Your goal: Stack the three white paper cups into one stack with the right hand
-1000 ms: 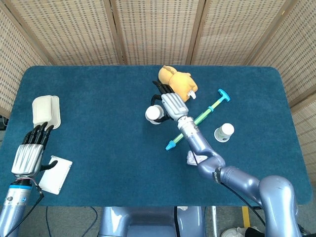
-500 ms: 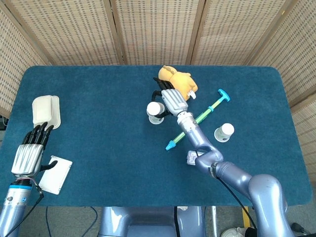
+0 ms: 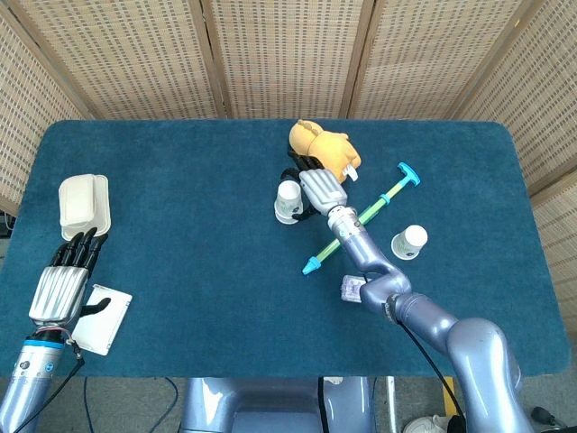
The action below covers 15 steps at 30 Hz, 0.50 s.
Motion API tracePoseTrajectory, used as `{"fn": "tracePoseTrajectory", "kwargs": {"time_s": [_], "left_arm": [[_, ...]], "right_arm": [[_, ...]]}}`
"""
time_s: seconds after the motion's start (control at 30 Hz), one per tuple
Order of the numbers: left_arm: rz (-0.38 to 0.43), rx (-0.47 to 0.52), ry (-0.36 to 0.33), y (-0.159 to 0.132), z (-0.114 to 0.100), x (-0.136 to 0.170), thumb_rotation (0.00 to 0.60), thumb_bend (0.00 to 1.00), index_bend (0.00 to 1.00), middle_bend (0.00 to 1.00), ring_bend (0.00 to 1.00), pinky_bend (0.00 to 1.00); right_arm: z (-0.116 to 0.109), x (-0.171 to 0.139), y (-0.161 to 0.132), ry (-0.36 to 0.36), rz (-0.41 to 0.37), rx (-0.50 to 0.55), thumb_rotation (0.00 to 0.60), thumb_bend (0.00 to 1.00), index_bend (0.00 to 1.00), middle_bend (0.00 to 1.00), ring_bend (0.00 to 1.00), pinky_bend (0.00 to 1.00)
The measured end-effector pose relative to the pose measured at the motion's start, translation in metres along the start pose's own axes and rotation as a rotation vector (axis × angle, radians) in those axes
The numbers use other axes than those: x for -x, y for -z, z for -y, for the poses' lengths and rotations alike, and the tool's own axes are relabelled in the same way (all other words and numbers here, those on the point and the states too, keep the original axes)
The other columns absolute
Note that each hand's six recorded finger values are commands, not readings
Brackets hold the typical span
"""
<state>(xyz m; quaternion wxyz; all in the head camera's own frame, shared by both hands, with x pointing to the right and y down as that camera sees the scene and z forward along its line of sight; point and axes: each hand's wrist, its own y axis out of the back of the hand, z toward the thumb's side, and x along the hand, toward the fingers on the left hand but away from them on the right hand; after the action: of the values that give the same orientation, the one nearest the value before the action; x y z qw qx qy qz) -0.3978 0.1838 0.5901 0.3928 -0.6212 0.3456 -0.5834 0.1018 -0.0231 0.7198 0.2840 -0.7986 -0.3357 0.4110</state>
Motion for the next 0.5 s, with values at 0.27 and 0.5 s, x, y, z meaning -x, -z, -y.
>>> {"fn": "tracePoseTrajectory", "kwargs": {"time_s": [0.27,0.5], "left_arm": [[0.004,0.005,-0.001,0.000,-0.001,0.001,0.600,0.05,0.00,0.00,0.00,0.11],[0.003,0.006,-0.005,0.001,-0.002,0.002,0.600,0.05,0.00,0.00,0.00,0.11]], "right_arm": [[-0.012,-0.007,0.004,0.024,-0.004,-0.023,0.600,0.20,0.23,0.00,0.00,0.00],[-0.046,-0.029,0.031,0.085,0.031,-0.079,0.600,0.20,0.24,0.00,0.00,0.00]]}}
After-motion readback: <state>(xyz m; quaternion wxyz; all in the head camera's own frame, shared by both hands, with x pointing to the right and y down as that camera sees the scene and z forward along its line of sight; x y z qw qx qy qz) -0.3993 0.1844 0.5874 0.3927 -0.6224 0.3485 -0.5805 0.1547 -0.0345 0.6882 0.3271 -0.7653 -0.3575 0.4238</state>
